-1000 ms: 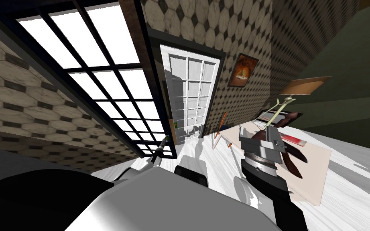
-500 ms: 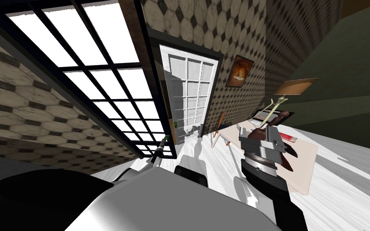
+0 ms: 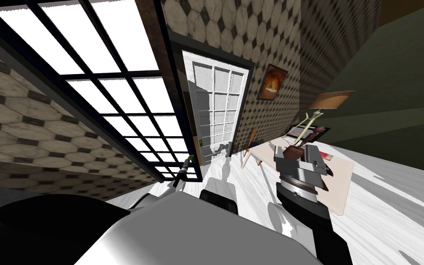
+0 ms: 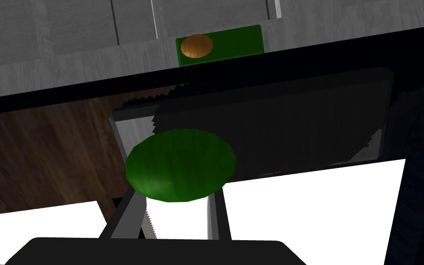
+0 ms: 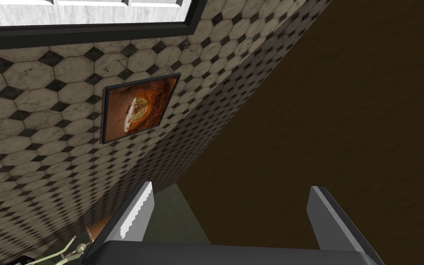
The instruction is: Pull the door open
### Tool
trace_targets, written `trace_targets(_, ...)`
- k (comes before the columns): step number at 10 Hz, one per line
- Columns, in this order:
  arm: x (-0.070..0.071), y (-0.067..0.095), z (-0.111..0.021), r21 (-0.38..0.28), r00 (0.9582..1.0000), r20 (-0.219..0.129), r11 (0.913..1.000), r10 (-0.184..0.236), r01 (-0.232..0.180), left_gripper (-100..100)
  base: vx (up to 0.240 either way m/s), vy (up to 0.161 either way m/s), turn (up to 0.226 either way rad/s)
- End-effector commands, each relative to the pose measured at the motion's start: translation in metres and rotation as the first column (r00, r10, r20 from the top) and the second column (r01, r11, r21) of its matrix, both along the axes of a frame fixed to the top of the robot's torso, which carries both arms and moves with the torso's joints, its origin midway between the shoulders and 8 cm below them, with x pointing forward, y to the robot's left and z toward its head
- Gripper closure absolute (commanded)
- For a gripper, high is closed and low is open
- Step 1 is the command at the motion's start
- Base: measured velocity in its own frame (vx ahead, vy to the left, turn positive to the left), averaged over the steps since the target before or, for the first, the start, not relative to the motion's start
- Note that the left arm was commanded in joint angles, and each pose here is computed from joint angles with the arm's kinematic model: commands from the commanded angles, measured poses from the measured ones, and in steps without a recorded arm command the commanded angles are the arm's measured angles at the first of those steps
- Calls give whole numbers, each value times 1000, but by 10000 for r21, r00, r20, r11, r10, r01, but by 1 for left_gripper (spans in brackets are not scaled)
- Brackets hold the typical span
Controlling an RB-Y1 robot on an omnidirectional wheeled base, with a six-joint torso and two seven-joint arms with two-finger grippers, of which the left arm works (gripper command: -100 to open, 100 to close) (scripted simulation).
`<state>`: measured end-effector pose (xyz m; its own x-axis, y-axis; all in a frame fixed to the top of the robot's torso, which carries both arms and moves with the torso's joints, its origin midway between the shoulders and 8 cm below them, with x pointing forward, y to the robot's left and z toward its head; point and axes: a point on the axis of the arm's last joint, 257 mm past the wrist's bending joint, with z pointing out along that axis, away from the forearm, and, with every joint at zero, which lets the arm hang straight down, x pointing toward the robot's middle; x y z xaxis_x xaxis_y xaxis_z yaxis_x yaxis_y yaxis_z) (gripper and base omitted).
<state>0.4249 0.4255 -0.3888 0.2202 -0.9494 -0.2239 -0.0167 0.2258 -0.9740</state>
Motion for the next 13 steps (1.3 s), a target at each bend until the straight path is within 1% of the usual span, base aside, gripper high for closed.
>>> trace_targets(1,1,-6,-1,-603,9999,152,9982,-49,58,100,-29,21,-72)
trace_targets(3,0,-5,-1,-1084,9997,264,9941,11,18,100,-38,19,-58)
trace_targets(4,0,-3,-1,-1462,9994,352,9893,75,-23,100,-33,11,-46)
trace_targets(5,0,-3,-1,-1552,9993,372,9879,75,-16,100,-26,12,-33)
trace_targets(6,0,-2,-1,-1965,9988,469,9805,144,-49,100,-33,17,-62)
trace_targets(7,0,-2,-1,-2016,9987,480,9795,144,-44,100,-30,15,-23)
trace_targets(8,-1,-1,-1,-2466,9980,585,9691,218,-67,100,-30,15,-78)
trace_targets(9,-1,0,-1,-2770,9974,656,9608,292,-99,100,-46,24,-86)
trace_targets(10,-1,0,-1,-2930,9972,693,9561,297,-81,100,-32,14,-25)
trace_targets(11,-4,7,-3,-3187,9966,670,9476,470,-233,-100,-39,11,-17)
trace_targets(12,-4,6,-3,-3435,9960,736,9389,510,-227,-100,-40,12,-30)
trace_targets(13,-3,6,-3,-3733,9951,814,9275,561,-218,-100,-37,13,-25)
